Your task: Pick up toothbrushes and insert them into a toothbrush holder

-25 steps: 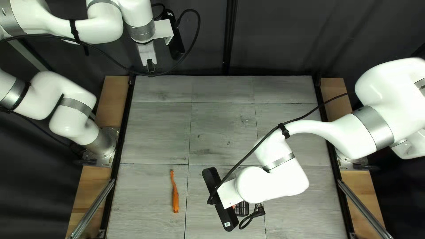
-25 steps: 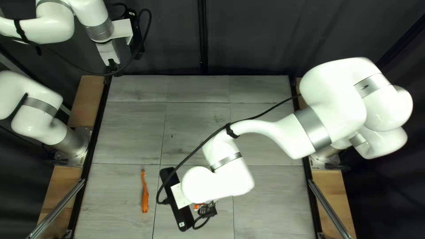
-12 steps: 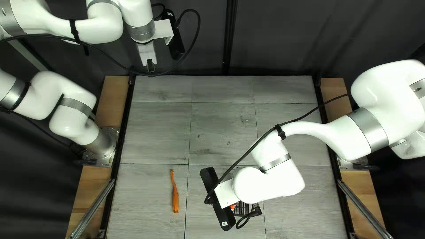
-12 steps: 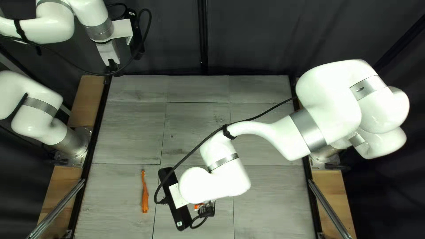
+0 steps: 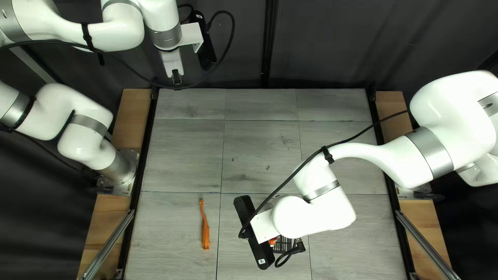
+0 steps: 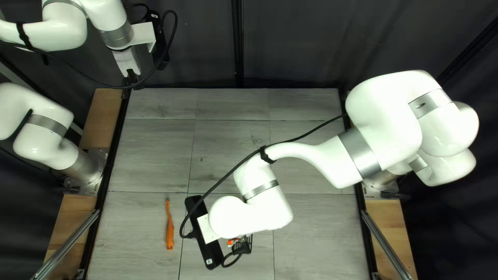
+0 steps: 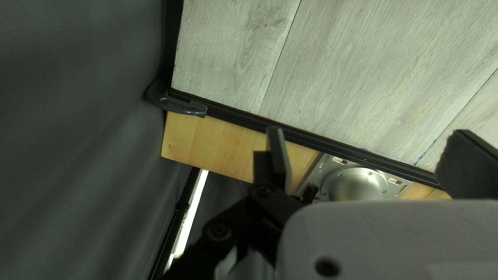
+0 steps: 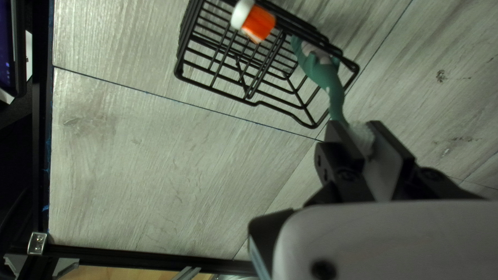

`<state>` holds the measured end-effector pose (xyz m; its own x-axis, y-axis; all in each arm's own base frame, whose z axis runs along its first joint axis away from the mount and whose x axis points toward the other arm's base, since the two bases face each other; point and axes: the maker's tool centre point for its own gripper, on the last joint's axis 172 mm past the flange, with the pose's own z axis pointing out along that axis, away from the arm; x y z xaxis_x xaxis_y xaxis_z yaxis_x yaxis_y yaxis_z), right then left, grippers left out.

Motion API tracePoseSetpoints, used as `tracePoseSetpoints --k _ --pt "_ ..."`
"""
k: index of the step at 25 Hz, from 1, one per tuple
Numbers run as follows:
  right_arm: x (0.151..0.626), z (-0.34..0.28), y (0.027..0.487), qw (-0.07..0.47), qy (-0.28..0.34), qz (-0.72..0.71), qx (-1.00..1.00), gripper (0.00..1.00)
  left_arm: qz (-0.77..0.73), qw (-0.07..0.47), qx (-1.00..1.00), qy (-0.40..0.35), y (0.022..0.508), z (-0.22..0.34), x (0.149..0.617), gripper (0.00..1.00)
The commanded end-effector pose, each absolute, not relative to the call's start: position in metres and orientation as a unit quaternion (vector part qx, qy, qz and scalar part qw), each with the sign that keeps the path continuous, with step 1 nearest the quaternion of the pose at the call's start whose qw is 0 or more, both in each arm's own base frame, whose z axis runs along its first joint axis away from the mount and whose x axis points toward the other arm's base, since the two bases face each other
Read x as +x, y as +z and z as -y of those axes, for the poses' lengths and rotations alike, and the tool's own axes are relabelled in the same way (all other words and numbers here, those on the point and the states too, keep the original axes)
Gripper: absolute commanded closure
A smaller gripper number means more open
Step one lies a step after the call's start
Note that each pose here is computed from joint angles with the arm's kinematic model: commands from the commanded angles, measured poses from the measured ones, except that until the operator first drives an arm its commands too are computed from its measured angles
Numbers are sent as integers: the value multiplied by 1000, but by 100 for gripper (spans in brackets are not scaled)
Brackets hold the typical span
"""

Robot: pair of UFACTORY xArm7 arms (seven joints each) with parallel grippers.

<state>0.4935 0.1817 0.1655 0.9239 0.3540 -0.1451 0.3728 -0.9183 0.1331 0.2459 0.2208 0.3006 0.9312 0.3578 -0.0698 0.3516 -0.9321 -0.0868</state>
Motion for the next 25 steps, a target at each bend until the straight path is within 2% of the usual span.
tracePoseSetpoints --k 1,6,7,9,10,25 --pt "495 -182 164 80 -58 -186 978 93 181 36 -982 42 301 -221 246 0" --pt "496 -183 163 81 -60 -186 977 92 181 36 -982 42 301 -221 246 0" --pt "496 -183 163 81 -60 -186 977 86 181 36 -982 42 301 -221 246 0" --pt "496 -183 164 82 -61 -187 977 15 181 36 -982 42 301 -221 246 0" --pt "496 -184 164 82 -61 -188 977 2 181 36 -982 42 301 -221 246 0" --pt "497 -186 168 82 -57 -188 977 0 181 36 -982 42 301 -221 246 0"
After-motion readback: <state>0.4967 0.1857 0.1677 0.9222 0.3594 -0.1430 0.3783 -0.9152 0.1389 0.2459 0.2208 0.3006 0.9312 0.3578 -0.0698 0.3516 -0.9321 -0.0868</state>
